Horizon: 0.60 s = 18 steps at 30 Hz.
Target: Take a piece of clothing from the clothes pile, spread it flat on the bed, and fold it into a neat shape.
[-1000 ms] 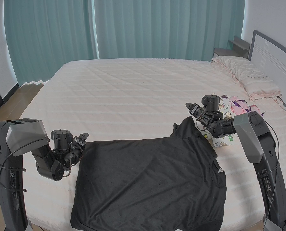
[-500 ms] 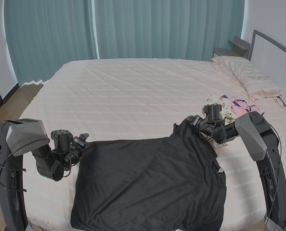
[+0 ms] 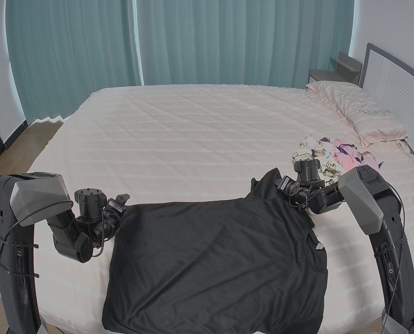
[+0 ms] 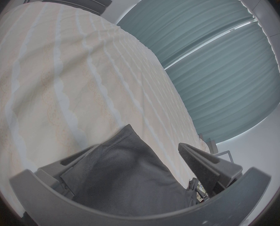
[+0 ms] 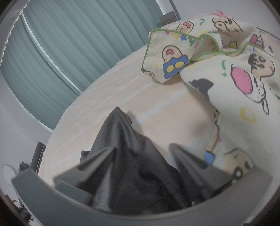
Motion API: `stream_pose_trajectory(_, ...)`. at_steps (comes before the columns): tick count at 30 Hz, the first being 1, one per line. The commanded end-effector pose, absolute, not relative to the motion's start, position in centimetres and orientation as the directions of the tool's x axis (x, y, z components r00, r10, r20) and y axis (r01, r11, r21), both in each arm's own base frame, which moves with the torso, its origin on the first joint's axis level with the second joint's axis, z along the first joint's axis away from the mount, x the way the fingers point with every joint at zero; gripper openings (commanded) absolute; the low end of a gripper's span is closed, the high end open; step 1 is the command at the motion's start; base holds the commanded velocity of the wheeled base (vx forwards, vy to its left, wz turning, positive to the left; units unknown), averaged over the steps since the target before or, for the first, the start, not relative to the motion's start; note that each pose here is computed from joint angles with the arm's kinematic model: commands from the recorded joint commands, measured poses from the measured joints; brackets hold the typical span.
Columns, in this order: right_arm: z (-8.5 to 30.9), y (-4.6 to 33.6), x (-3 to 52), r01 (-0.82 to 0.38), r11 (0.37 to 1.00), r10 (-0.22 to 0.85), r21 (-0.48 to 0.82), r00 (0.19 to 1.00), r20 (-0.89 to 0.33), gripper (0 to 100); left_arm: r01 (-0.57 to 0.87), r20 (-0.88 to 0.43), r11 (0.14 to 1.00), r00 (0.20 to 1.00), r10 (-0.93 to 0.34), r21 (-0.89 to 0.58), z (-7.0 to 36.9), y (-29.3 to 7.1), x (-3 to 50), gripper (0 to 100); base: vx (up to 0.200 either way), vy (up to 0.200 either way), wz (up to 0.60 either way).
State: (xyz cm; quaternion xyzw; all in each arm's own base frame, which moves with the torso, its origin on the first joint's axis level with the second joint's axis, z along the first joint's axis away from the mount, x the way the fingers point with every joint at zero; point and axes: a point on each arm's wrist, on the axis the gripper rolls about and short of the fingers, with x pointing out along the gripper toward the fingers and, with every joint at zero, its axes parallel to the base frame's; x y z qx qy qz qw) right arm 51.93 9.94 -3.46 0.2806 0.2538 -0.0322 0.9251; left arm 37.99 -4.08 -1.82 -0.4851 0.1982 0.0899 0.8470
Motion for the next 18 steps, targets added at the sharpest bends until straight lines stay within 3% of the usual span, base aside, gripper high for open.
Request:
stream_pose_trajectory(1, -4.5, 9.7, 52.1, 0.214, 0.839, 0.073, 0.500, 0.866, -0.495, 0, -0.350, -0.431, 0.524, 0.902, -0.037, -0.777, -2.2, -4.1, 38.0, 100, 0.000, 0.000, 0.00)
stream_pose_trajectory(11, -3.2, 8.5, 52.7, 0.243, 0.829, 0.015, 0.503, 0.890, -0.455, 0, -0.352, -0.435, 0.535, 0.900, -0.033, -0.768, -2.4, -4.3, 38.0, 100, 0.000, 0.000, 0.00)
stream_pose_trajectory(18, -1.8, 8.8, 53.4, 0.225, 0.828, -0.027, 0.514, 0.931, -0.363, 0, -0.350, -0.433, 0.535, 0.901, -0.033, -0.769, -2.4, -4.3, 38.0, 100, 0.000, 0.000, 0.00)
